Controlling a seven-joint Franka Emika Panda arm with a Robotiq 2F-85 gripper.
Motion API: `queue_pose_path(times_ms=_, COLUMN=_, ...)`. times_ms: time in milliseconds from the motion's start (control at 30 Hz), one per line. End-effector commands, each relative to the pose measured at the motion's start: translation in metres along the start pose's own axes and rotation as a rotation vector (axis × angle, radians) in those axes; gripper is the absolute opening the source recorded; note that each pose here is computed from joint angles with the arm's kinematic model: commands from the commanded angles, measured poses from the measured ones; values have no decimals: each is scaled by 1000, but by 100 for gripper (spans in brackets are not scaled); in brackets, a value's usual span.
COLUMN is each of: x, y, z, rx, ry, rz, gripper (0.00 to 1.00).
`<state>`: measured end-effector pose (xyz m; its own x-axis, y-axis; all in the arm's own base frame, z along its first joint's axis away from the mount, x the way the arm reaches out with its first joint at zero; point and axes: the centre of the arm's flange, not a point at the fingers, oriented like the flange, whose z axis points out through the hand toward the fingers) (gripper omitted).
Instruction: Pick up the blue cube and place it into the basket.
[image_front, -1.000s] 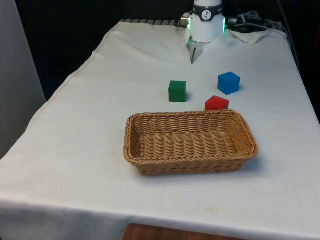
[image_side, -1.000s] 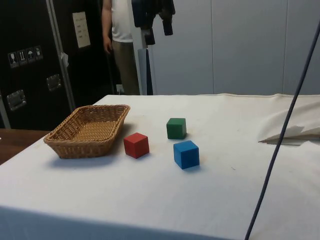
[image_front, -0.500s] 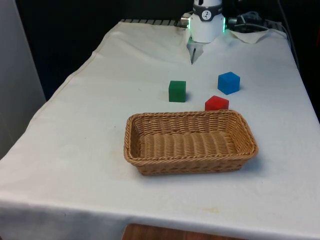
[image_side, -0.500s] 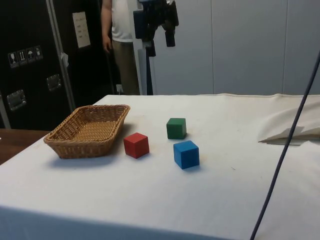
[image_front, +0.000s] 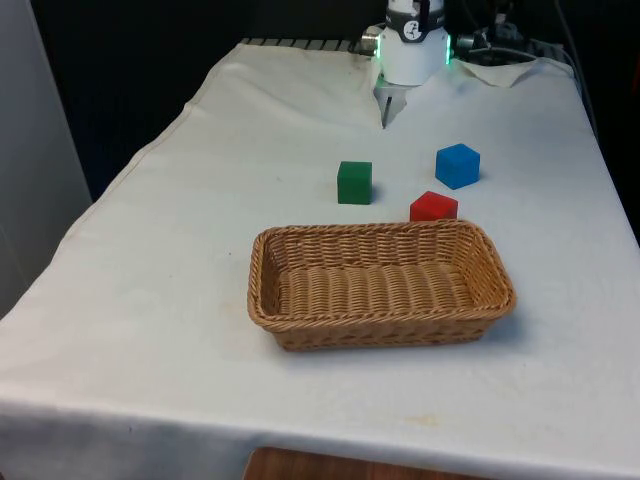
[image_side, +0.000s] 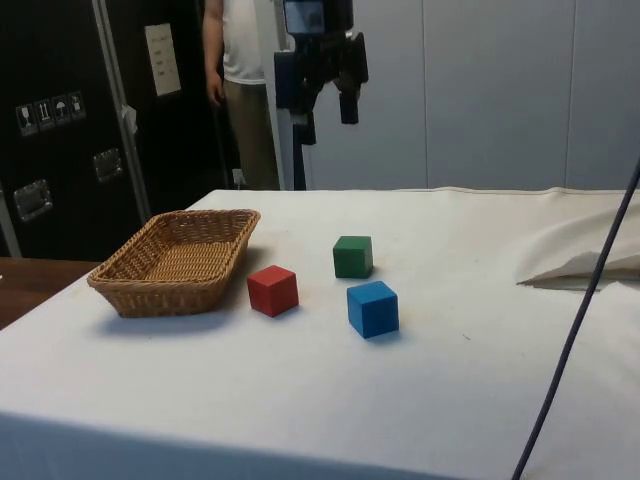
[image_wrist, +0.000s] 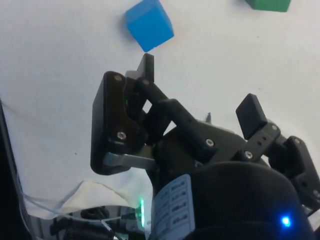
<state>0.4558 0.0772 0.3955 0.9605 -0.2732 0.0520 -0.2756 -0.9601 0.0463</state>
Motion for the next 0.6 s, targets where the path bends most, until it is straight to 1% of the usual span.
queue_pose_path(times_ms=0, x=-5, y=-3, z=2, rx=16, ry=12, rz=10, gripper=100)
queue_pose_path(times_ms=67, x=-9, y=-5, z=6, rx=22, ry=15, rz=17, gripper=100)
queue_pose_path(times_ms=100, x=-8, y=-4, z=8, rx=14, ry=7, rz=11, gripper=100)
queue_pose_path(times_ms=133, x=-13, y=-6, z=9, rx=28, ry=17, rz=22, gripper=100)
queue_pose_path(times_ms=400, x=-27, y=-12, z=26, rx=49, ry=22, rz=43, gripper=100)
queue_pose_path(times_ms=433, x=-25, y=-11, z=26, rx=38, ry=13, rz=36, gripper=100)
queue_pose_path(times_ms=467, x=-31, y=-13, z=30, rx=55, ry=21, rz=49, gripper=100)
queue_pose_path(times_ms=567, x=-37, y=-14, z=37, rx=62, ry=19, rz=58, gripper=100)
